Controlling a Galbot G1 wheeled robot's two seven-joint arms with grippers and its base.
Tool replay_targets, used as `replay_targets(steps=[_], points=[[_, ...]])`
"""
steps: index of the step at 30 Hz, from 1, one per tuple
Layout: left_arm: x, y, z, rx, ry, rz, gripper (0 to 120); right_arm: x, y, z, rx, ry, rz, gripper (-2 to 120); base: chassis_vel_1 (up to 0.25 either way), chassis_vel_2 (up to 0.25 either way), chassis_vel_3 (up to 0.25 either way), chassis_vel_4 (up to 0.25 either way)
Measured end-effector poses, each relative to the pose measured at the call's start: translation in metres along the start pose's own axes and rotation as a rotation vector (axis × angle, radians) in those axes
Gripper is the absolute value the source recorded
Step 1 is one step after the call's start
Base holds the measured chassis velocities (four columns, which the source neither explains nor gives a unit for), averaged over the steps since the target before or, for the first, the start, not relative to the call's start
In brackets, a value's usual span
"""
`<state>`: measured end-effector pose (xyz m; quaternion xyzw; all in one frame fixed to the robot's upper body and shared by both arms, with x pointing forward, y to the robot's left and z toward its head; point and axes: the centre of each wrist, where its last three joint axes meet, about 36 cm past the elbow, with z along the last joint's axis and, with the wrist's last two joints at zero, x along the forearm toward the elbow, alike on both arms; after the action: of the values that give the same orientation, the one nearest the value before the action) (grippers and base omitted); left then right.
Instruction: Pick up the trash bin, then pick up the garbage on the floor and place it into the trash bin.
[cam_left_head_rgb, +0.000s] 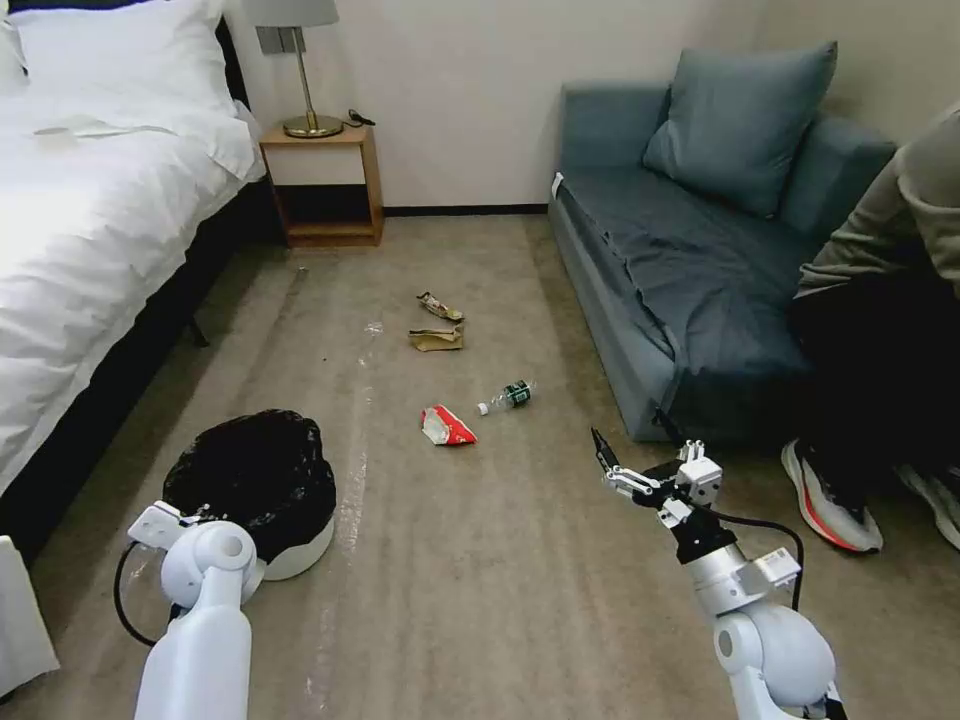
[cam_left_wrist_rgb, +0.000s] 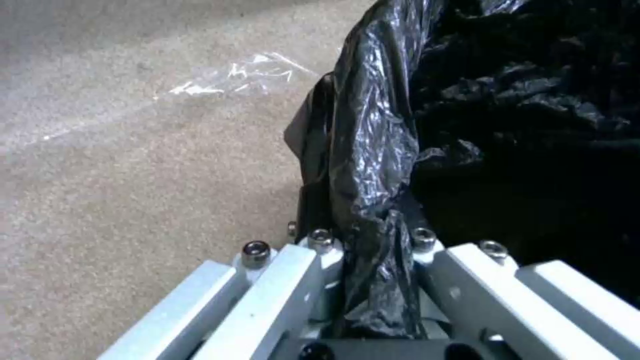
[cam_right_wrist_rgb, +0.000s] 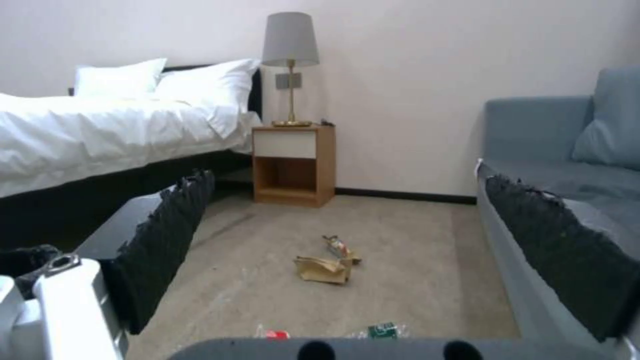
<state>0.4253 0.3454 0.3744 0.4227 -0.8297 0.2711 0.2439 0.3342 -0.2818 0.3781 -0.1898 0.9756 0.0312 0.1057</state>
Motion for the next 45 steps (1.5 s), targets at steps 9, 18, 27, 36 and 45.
replay_targets(steps=[9,18,27,36,45], points=[[0.024,0.021,-0.007,-0.195,-0.144,0.083,3,-0.002,0.002,0.004,-0.002,-0.008,0.055,100,0.000,0.000,0.000,0.000],[0.062,0.031,-0.031,-0.344,-0.286,0.216,3,-0.007,0.008,0.012,-0.014,-0.018,0.176,100,0.000,0.000,0.000,0.000],[0.115,0.028,-0.049,-0.377,-0.350,0.287,3,-0.016,0.015,0.022,-0.001,-0.062,0.263,100,0.000,0.000,0.000,0.000],[0.117,0.034,-0.049,-0.375,-0.382,0.260,3,-0.010,0.015,0.031,0.016,-0.068,0.272,100,0.000,0.000,0.000,0.000],[0.109,0.037,-0.042,-0.370,-0.369,0.250,3,-0.005,0.013,0.037,0.047,-0.055,0.270,100,0.000,0.000,0.000,0.000]])
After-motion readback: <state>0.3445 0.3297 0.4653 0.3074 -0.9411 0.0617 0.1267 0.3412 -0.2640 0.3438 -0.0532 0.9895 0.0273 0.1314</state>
